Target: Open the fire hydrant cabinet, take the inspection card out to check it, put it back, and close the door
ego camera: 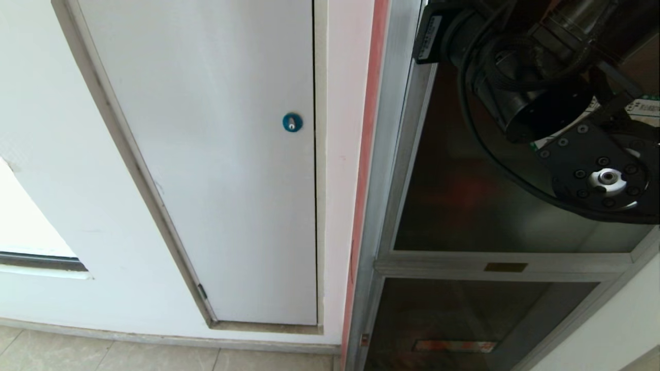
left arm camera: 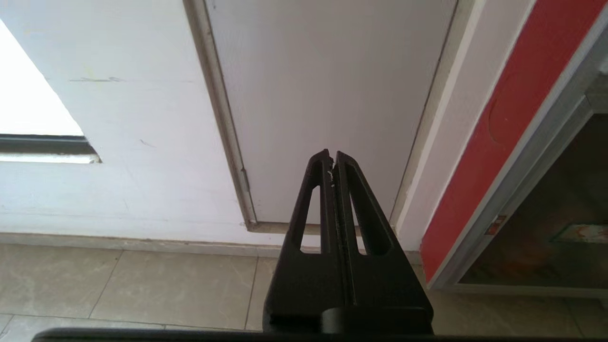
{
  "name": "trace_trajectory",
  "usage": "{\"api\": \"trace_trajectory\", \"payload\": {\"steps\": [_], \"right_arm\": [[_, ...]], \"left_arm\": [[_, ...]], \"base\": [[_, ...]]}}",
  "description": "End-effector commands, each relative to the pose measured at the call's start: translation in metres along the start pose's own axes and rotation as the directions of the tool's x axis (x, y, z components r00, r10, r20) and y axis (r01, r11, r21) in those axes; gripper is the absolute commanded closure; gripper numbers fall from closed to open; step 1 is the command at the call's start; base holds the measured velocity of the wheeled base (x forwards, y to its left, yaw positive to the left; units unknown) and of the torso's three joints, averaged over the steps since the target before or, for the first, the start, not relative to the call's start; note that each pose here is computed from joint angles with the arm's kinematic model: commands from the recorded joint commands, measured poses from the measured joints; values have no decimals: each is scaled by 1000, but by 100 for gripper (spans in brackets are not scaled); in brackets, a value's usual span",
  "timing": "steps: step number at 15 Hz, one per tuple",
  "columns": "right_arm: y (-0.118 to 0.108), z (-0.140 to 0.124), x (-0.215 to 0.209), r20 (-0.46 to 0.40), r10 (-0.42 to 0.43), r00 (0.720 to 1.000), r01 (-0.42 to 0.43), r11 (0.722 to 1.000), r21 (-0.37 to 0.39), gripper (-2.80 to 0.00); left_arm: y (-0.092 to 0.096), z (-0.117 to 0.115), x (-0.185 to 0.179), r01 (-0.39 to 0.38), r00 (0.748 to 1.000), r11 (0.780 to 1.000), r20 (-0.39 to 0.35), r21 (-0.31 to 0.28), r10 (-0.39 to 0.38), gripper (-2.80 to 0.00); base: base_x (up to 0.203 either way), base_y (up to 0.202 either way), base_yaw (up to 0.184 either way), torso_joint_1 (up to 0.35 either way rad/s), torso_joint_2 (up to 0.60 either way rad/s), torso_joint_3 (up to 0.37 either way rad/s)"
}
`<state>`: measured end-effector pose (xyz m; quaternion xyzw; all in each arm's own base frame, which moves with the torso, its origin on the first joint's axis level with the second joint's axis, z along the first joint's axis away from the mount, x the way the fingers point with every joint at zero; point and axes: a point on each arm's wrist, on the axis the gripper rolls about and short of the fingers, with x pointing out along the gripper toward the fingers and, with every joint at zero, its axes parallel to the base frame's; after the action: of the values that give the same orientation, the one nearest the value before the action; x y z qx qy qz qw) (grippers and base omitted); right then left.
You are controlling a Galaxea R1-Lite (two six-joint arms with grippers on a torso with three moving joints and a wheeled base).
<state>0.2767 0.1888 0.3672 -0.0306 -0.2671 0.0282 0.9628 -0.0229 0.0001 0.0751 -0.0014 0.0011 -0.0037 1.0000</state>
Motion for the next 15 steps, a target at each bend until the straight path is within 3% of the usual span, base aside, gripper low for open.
{"api": "trace_trajectory", "payload": {"steps": [1, 15], "right_arm": [[0, -1, 1, 2, -6, 1000, 6, 1000, -2, 0], [-9, 15, -7, 26, -16, 1000, 16, 1000, 16, 0]], "left_arm": [[0, 0, 0, -1, 1000, 1000, -2, 0, 1, 0], [0, 0, 0, -1, 1000, 1000, -2, 0, 1, 0]], "base": [[0, 0, 0, 0, 0, 0], [0, 0, 0, 0, 0, 0]]}}
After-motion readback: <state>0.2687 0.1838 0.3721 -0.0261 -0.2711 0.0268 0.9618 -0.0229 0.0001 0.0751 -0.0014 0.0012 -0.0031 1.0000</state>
